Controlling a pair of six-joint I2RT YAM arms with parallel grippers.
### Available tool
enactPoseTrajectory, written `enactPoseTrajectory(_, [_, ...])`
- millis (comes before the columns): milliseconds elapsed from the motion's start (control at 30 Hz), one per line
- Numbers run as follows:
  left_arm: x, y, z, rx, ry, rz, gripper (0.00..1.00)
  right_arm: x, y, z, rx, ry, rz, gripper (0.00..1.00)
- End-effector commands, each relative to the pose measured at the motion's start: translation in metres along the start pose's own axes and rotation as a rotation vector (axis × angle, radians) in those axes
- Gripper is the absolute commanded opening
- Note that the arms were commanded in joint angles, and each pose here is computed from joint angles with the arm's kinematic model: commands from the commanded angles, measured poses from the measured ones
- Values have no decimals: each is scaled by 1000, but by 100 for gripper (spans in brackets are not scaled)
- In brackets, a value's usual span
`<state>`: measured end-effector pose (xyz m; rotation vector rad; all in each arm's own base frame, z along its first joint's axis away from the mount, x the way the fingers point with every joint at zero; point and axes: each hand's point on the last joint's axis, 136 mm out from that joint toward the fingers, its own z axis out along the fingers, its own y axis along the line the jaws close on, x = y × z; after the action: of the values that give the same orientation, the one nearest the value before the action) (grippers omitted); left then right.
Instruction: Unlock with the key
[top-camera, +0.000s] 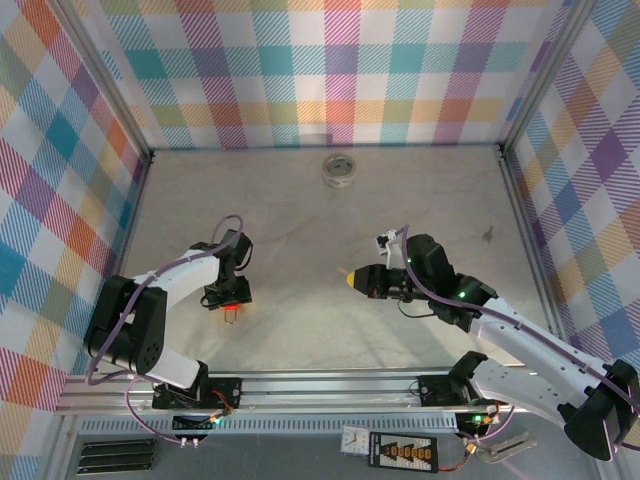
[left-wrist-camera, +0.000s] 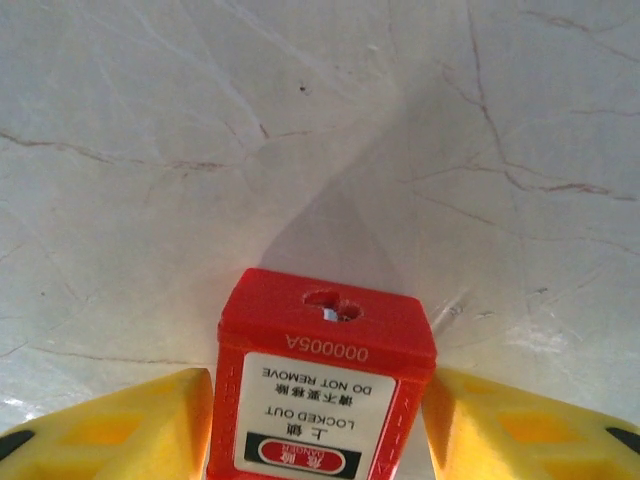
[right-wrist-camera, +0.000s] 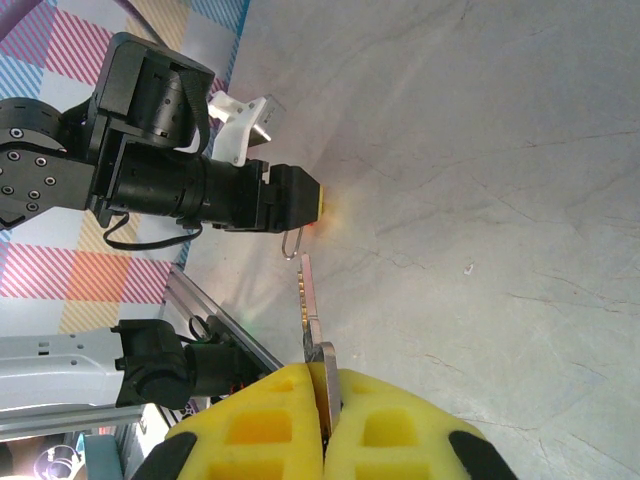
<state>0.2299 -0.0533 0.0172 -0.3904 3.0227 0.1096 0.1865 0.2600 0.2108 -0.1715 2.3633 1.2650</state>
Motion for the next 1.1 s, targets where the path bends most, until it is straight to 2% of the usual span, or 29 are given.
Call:
enactPoseTrajectory(0, [2, -1, 6, 31, 10, -18, 55, -2, -2, 1, -1, -11, 8, 0])
enactPoseTrajectory(267, [1, -2, 7, 41, 13, -11, 47, -1, -3, 1, 3, -11, 9, 0])
enactPoseTrajectory(400, [0, -10, 6, 80, 13, 13, 38, -1, -4, 2, 8, -8, 7, 0])
enactPoseTrajectory(500, [-5, -26, -6, 129, -33, 70, 31, -1, -6, 0, 19, -2, 1, 0])
enactPoseTrajectory(667, [-22, -81, -58, 203, -232, 300, 17, -8, -16, -12, 35, 4, 8, 0])
enactPoseTrajectory(833, [-31, -142, -133, 243, -507, 620, 16, -13, -18, -35, 35, 16, 22, 0])
enactPoseTrajectory(900, [-24, -168, -161, 294, -593, 765, 9, -13, -16, -43, 47, 15, 15, 0])
enactPoseTrajectory(1067, [10, -208, -205, 392, -731, 1095, 5, -17, -9, -58, 79, 16, 1, 0])
